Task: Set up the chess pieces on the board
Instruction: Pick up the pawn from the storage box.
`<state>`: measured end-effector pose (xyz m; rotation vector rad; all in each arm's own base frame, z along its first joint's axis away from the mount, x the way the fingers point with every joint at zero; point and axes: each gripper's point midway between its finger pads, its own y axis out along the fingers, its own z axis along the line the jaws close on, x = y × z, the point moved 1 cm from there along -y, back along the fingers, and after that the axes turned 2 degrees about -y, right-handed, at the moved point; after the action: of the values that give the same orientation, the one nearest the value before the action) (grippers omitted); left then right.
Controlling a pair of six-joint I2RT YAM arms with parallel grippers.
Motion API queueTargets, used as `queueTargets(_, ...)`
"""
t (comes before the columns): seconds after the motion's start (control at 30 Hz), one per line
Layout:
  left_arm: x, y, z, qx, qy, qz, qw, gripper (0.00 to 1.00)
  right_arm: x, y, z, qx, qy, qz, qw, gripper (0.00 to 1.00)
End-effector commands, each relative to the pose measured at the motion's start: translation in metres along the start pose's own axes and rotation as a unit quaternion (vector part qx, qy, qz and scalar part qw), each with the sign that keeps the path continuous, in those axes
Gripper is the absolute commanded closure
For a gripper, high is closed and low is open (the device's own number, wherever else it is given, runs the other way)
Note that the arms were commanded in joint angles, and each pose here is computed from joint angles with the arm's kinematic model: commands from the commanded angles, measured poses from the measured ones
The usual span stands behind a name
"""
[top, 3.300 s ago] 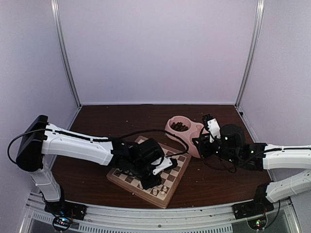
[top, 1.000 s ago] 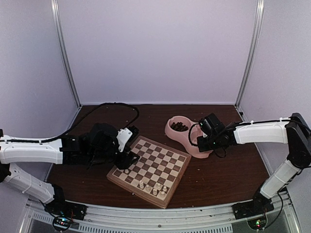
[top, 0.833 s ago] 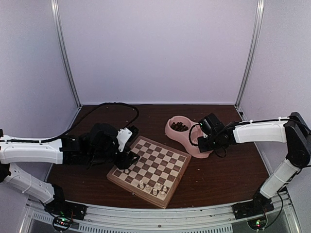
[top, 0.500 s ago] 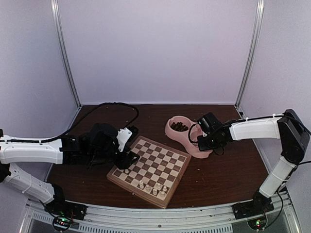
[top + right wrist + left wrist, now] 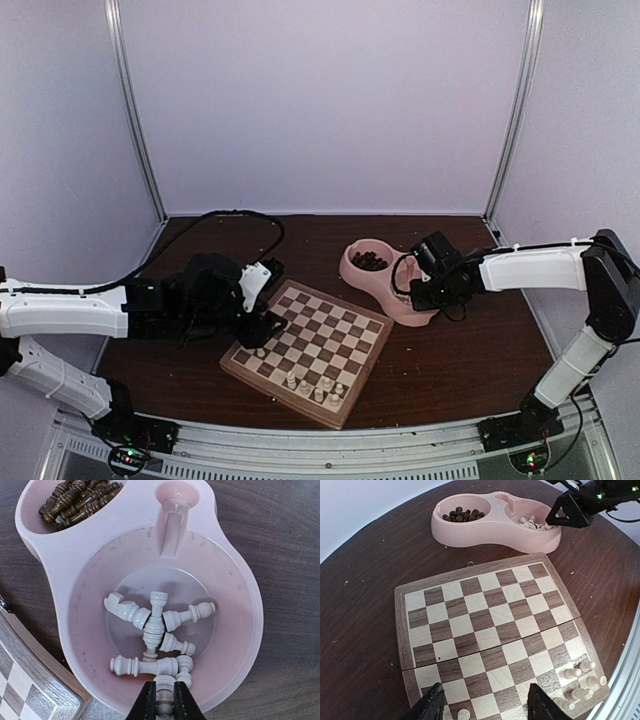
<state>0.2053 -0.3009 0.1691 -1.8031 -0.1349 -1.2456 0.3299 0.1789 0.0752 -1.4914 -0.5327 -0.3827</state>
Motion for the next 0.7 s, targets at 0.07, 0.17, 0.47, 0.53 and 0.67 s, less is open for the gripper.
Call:
queueTargets(0.07,0.008,-0.006,0.004,0.004,-0.009,-0.025,1.000,0.42,0.007,-0.014,-0.002,0.012,-0.004,-0.023,1.000,0.89)
queueTargets(0.17,0.009,-0.008,0.002,-0.002,-0.006,-0.028,1.000,0.43,0.010,-0.020,0.002,0.026,-0.007,-0.037,0.999,0.89)
queueTargets(0.47,0.008,-0.010,0.004,-0.002,-0.002,-0.037,0.999,0.43,0.019,-0.042,0.009,0.067,-0.009,-0.091,0.994,0.88)
queueTargets(0.53,0.007,-0.009,0.004,-0.001,-0.002,-0.035,0.999,0.43,0.019,-0.043,0.010,0.070,-0.009,-0.093,0.993,0.87)
queueTargets(0.67,0.005,-0.005,0.002,-0.004,0.000,-0.032,0.999,0.43,0.019,-0.043,0.014,0.082,-0.012,-0.091,0.992,0.87)
